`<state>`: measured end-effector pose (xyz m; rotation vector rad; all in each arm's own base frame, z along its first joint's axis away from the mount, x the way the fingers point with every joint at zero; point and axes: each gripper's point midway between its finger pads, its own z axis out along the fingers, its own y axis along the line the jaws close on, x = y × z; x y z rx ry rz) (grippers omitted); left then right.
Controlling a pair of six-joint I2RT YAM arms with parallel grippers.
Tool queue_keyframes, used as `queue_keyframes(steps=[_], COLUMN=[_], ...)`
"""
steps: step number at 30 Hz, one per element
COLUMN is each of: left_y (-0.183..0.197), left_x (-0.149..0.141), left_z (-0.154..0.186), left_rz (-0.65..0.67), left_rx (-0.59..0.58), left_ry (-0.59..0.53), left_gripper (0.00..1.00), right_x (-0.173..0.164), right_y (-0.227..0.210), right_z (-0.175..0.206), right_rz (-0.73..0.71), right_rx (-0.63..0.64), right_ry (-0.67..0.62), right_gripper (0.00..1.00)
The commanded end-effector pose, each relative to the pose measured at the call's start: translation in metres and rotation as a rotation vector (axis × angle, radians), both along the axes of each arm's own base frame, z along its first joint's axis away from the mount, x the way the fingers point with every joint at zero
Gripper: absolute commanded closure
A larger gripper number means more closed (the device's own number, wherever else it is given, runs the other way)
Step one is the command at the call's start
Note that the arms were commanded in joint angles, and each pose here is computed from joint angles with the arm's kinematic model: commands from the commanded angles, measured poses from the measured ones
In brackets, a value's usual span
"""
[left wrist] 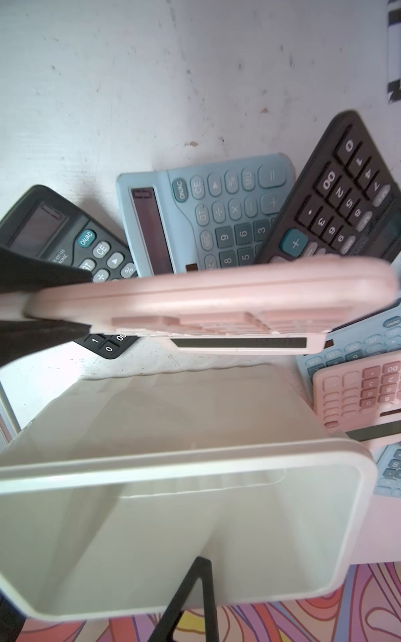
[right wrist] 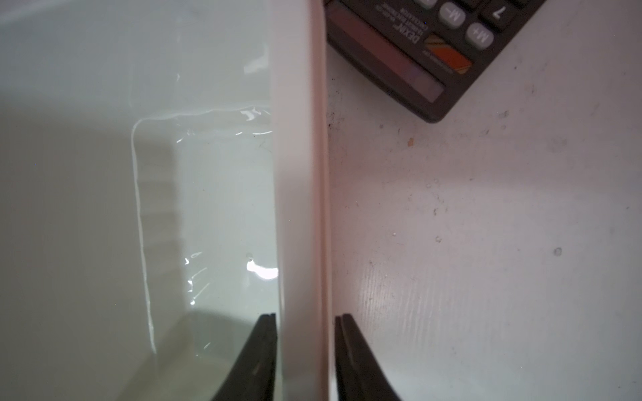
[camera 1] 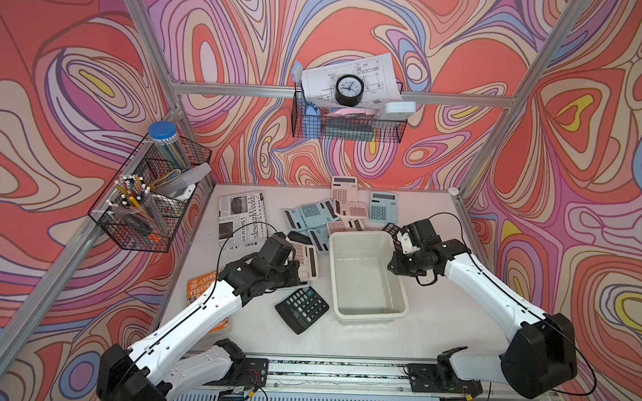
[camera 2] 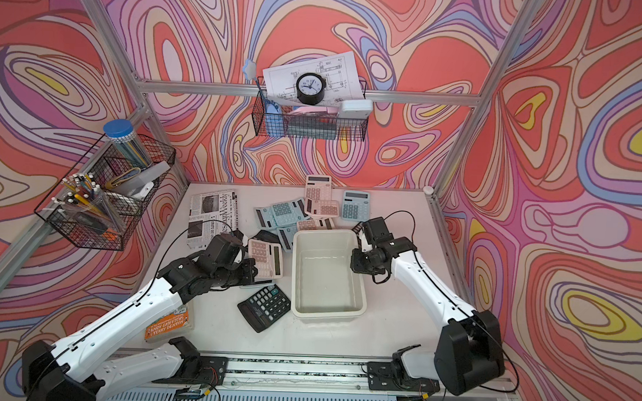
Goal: Put the calculator in the storage box
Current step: Pick up the calculator at the center of the board.
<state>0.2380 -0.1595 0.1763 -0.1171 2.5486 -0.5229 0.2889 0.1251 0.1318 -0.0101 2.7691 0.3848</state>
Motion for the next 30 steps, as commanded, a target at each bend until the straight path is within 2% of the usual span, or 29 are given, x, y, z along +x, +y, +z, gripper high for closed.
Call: queue_keyframes(steps=[1,7,12,18,22,26,30], left_y=[0.017,0.006,-0.002,-0.013,-0.025,-0.041,-0.057], left_x=[-0.005,-0.019,-0.031,-0.044,-0.050,-0.051,-0.051], left_z=[0.016,0.040,0.065,0.090,0.102,0.108,0.111], left_rz=[0.016,-0.043,-0.076,-0.139,-0.188,-0.229,-0.270], left_rx=[0.045,-0.070,-0.182,-0.294,-0.386,-0.489,-0.591], left_ry=[-0.036,-0.066,-0.110,-0.145,-0.151,-0.147,-0.131], left_gripper=[1.00,1.00,1.00,1.00,1.00,1.00,1.00], right_x=[-0.002,-0.003,-0.006,-0.020,-0.029,-0.032,-0.032], right_y=[-0.003,0.004,0.017,0.056,0.078,0.092,0.100], right_z=[0.019,0.057,0.087,0.126,0.143,0.153,0.150], right_rz=[-0.015,0.001,0.054,0.209,0.294,0.342,0.360], right_rx=[-0.005,0.076,0.169,0.423,0.585,0.703,0.764], right_ry=[-0.045,-0.150,-0.232,-0.312,-0.331,-0.321,-0.297], right_gripper=[0.54,0.24,0.12,0.10,0.12,0.18,0.23])
